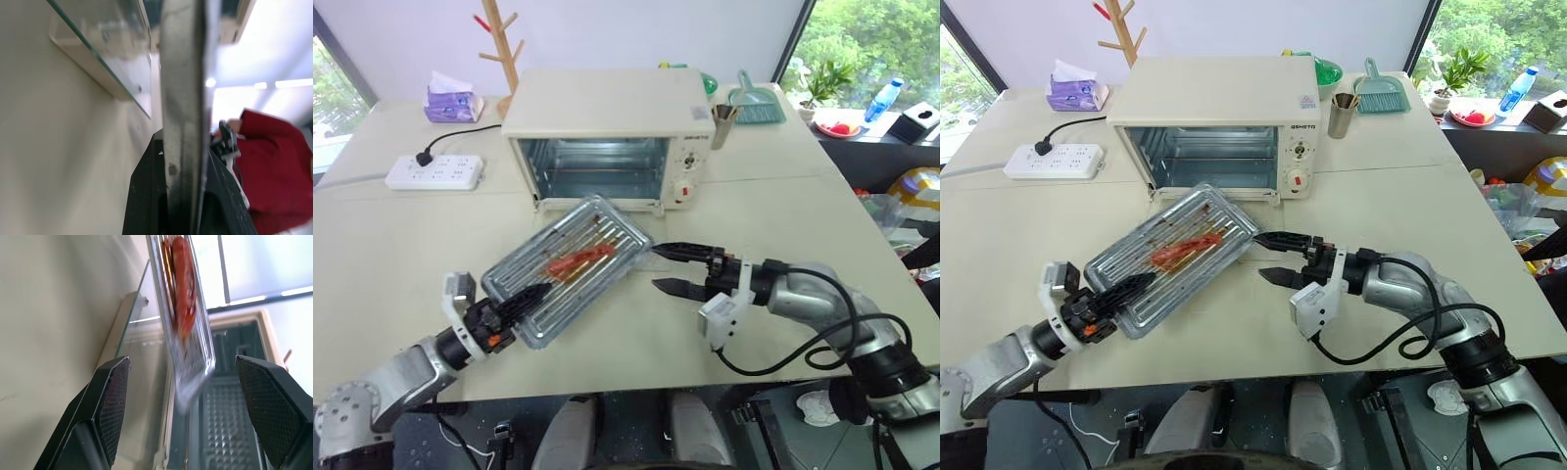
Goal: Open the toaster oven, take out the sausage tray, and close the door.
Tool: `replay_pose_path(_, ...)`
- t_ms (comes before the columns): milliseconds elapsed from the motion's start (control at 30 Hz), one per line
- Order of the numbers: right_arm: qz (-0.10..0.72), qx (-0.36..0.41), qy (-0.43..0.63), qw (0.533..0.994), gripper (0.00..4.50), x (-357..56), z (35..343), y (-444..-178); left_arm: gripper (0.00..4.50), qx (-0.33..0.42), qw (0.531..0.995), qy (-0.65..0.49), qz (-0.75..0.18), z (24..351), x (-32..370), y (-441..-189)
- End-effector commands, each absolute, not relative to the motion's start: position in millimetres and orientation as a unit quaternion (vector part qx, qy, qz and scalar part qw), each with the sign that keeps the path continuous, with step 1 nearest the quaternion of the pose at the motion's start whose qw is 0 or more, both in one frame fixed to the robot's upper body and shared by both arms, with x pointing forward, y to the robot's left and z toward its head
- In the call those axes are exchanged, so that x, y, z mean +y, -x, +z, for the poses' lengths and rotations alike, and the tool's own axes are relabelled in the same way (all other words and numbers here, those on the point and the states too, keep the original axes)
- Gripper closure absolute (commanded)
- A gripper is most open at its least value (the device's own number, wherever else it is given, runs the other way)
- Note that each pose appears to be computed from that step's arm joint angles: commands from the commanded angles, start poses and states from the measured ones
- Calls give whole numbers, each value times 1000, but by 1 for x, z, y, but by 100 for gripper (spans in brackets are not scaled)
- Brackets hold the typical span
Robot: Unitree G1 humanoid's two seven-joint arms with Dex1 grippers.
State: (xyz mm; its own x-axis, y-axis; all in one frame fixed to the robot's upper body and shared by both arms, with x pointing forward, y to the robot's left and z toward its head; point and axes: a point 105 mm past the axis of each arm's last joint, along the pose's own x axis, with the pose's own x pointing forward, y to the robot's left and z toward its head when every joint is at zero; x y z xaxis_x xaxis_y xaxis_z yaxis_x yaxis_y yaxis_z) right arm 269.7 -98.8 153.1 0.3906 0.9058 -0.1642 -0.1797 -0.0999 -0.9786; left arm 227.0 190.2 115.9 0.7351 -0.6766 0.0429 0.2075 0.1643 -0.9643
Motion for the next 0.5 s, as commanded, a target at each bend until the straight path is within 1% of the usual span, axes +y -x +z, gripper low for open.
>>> replay_pose_path(33, 431, -290, 565, 641, 100, -116, 165, -279, 450, 140, 760, 575, -269, 131, 209, -220)
replay_pose_path(100, 419, -263, 553, 671, 100, -126, 163, -288, 450, 120, 770, 580, -237, 130, 218, -212)
replay_pose_path(167, 412, -242, 542, 691, 100, -134, 160, -295, 450, 100, 778, 586, -203, 129, 227, -204)
replay_pose_path(267, 404, -212, 533, 712, 100, -143, 151, -306, 450, 64, 785, 596, -154, 128, 241, -195)
replay_pose_path(400, 403, -185, 527, 725, 100, -150, 140, -318, 450, 17, 791, 602, -107, 131, 258, -184)
replay_pose_path(433, 406, -175, 522, 730, 124, -150, 135, -322, 450, -5, 791, 606, -87, 132, 267, -181)
replay_pose_path(500, 415, -157, 517, 732, 186, -149, 125, -327, 450, -38, 785, 616, -55, 131, 280, -179)
